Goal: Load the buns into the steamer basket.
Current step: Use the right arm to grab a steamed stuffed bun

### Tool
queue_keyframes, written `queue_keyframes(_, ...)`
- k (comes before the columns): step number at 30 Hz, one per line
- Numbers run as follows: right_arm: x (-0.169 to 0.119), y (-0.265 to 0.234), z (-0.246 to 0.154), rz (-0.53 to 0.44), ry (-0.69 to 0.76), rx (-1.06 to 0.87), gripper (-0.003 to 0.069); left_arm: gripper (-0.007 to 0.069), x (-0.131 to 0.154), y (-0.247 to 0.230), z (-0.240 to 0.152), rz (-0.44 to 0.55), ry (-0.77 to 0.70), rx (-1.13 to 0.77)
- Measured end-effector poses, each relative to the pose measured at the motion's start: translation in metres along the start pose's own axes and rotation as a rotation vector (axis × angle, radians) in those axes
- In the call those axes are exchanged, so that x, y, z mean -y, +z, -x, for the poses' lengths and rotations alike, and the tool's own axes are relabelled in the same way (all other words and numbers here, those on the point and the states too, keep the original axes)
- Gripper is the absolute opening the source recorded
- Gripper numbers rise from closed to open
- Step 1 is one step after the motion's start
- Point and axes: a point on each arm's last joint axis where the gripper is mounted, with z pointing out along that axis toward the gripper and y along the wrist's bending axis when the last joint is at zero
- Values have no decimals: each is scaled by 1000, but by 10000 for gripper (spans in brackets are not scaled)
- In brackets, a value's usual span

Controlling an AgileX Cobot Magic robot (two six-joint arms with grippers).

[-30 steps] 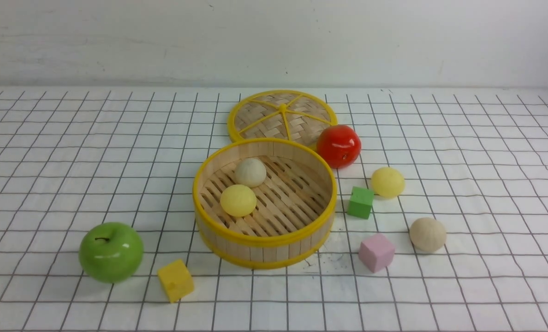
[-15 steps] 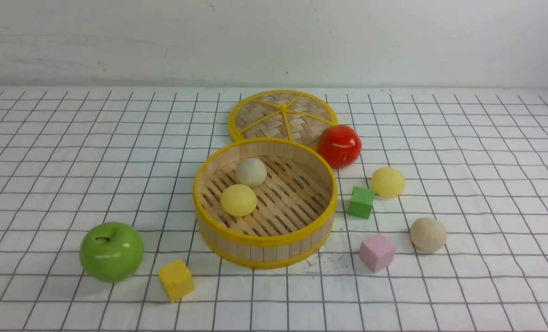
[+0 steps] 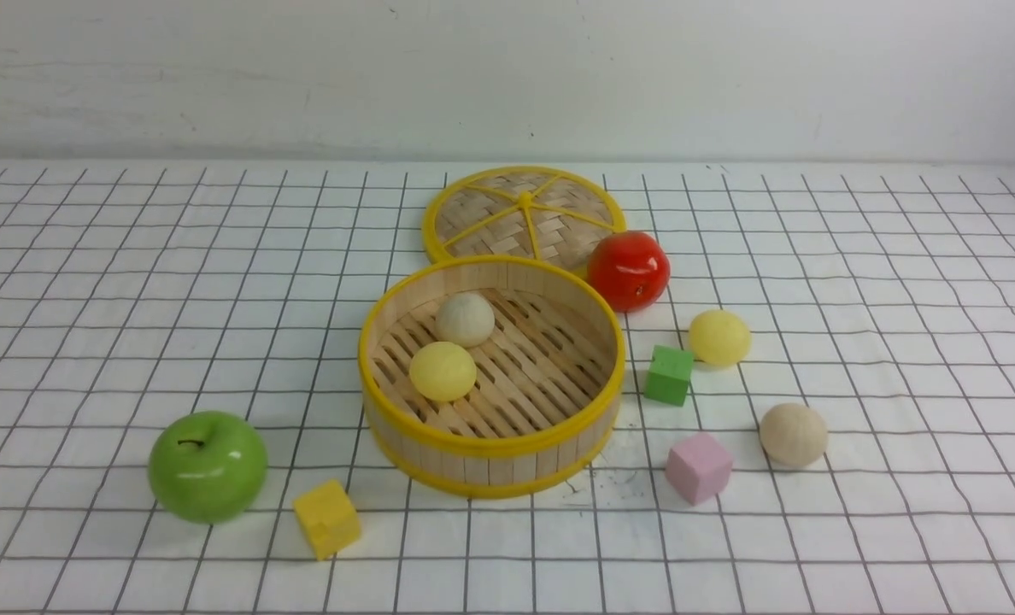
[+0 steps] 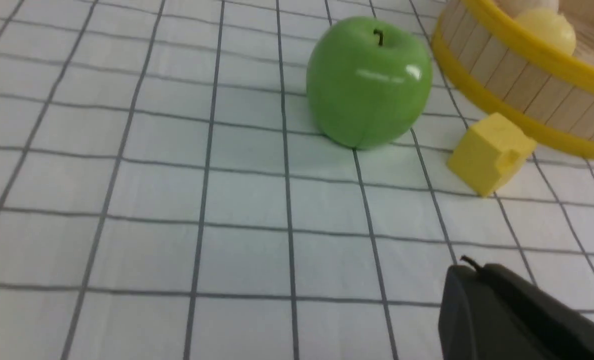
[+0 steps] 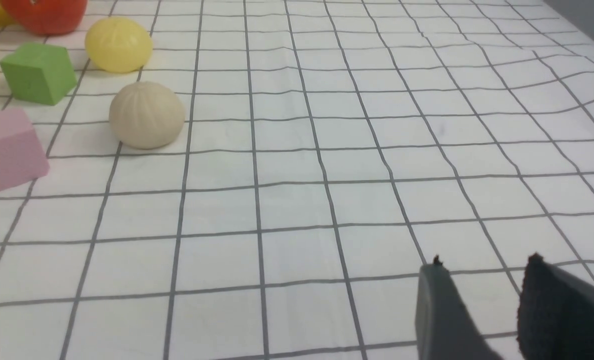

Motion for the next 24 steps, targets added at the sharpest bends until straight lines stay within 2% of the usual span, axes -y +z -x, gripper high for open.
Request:
queue_keyframes(5, 0, 0, 0, 0, 0, 0, 241, -13, 0, 0, 1, 3, 3, 14)
queue_keyframes(11, 0, 0, 0, 0, 0, 0, 241, -13, -4, 0, 2, 74, -19, 31)
queue_keyframes(24, 0, 0, 0, -2, -4, 2, 241, -13, -4, 0, 2, 81, -20, 33)
